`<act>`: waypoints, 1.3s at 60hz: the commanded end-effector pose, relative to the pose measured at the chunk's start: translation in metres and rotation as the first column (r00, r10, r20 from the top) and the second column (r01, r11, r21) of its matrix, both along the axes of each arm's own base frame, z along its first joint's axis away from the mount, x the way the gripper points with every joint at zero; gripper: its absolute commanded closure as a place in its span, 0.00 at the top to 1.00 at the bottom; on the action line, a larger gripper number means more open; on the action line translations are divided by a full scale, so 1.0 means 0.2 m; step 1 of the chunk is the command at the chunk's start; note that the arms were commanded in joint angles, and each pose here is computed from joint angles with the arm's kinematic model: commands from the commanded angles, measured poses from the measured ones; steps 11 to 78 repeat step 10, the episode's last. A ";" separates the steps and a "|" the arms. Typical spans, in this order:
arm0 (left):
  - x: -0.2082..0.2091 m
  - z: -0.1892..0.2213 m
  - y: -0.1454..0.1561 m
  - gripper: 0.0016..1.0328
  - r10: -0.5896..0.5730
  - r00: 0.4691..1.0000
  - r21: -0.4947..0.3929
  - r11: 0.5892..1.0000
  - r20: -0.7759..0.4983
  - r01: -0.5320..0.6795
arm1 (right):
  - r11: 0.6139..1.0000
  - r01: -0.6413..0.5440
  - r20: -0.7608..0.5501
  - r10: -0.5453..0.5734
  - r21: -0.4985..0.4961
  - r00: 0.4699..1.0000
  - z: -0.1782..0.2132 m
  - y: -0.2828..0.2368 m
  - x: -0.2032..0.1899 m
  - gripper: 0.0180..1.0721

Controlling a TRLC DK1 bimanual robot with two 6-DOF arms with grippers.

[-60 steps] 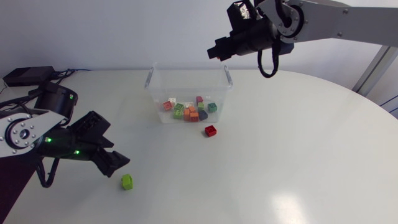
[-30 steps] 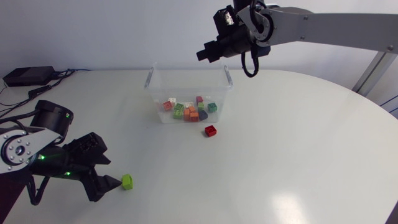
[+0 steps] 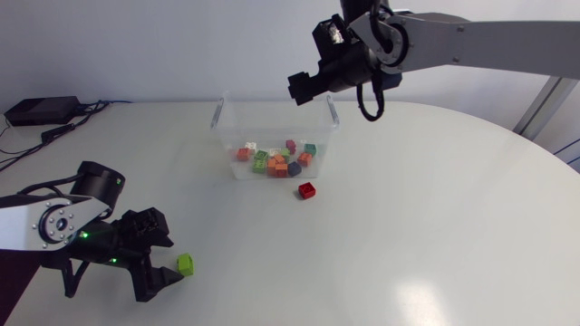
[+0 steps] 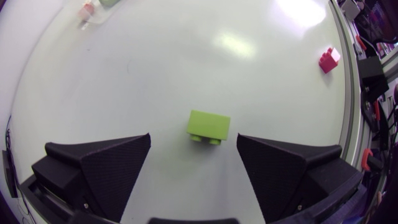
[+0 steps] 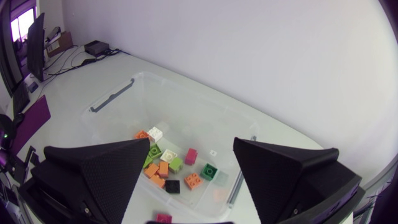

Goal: Place the duplo bricks in the container

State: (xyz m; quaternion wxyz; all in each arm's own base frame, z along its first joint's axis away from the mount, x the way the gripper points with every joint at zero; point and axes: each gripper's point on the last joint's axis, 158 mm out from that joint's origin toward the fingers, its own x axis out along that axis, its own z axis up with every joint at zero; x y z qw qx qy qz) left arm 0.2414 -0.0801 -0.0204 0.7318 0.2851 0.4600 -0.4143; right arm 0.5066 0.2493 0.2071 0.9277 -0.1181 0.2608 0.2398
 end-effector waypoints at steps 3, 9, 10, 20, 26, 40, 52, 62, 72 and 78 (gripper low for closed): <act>-0.01 -0.09 -0.03 0.93 -0.077 0.996 0.000 0.997 -0.053 0.078 | 1.000 -0.008 -0.019 0.008 -0.027 1.000 -0.02 -0.08 -0.17 0.96; 0.00 -0.11 -0.06 0.93 -0.108 0.992 -0.010 0.994 -0.061 0.108 | 0.999 -0.016 -0.054 0.013 -0.042 0.998 -0.10 -0.16 -0.31 0.96; 0.01 -0.11 -0.07 0.93 -0.112 0.992 -0.013 0.994 -0.058 0.112 | 0.999 -0.020 -0.061 0.018 -0.046 0.998 -0.12 -0.17 -0.33 0.96; 0.01 -0.11 -0.07 0.93 -0.112 0.992 -0.013 0.994 -0.058 0.112 | 0.999 -0.020 -0.061 0.018 -0.046 0.998 -0.12 -0.17 -0.33 0.96; 0.01 -0.11 -0.07 0.93 -0.112 0.992 -0.013 0.994 -0.058 0.112 | 0.999 -0.020 -0.061 0.018 -0.046 0.998 -0.12 -0.17 -0.33 0.96; 0.01 -0.11 -0.07 0.93 -0.112 0.992 -0.013 0.994 -0.058 0.112 | 0.999 -0.020 -0.061 0.018 -0.046 0.998 -0.12 -0.17 -0.33 0.96; 0.01 -0.11 -0.07 0.93 -0.112 0.992 -0.013 0.994 -0.058 0.112 | 0.999 -0.020 -0.061 0.018 -0.046 0.998 -0.12 -0.17 -0.33 0.96; 0.01 -0.11 -0.07 0.93 -0.112 0.992 -0.013 0.994 -0.058 0.112 | 0.999 -0.020 -0.061 0.018 -0.046 0.998 -0.12 -0.17 -0.33 0.96; 0.01 -0.11 -0.07 0.93 -0.112 0.992 -0.013 0.994 -0.058 0.112 | 0.999 -0.020 -0.061 0.018 -0.046 0.998 -0.12 -0.17 -0.33 0.96; 0.01 -0.11 -0.07 0.93 -0.112 0.992 -0.013 0.994 -0.058 0.112 | 0.999 -0.020 -0.061 0.018 -0.046 0.998 -0.12 -0.17 -0.33 0.96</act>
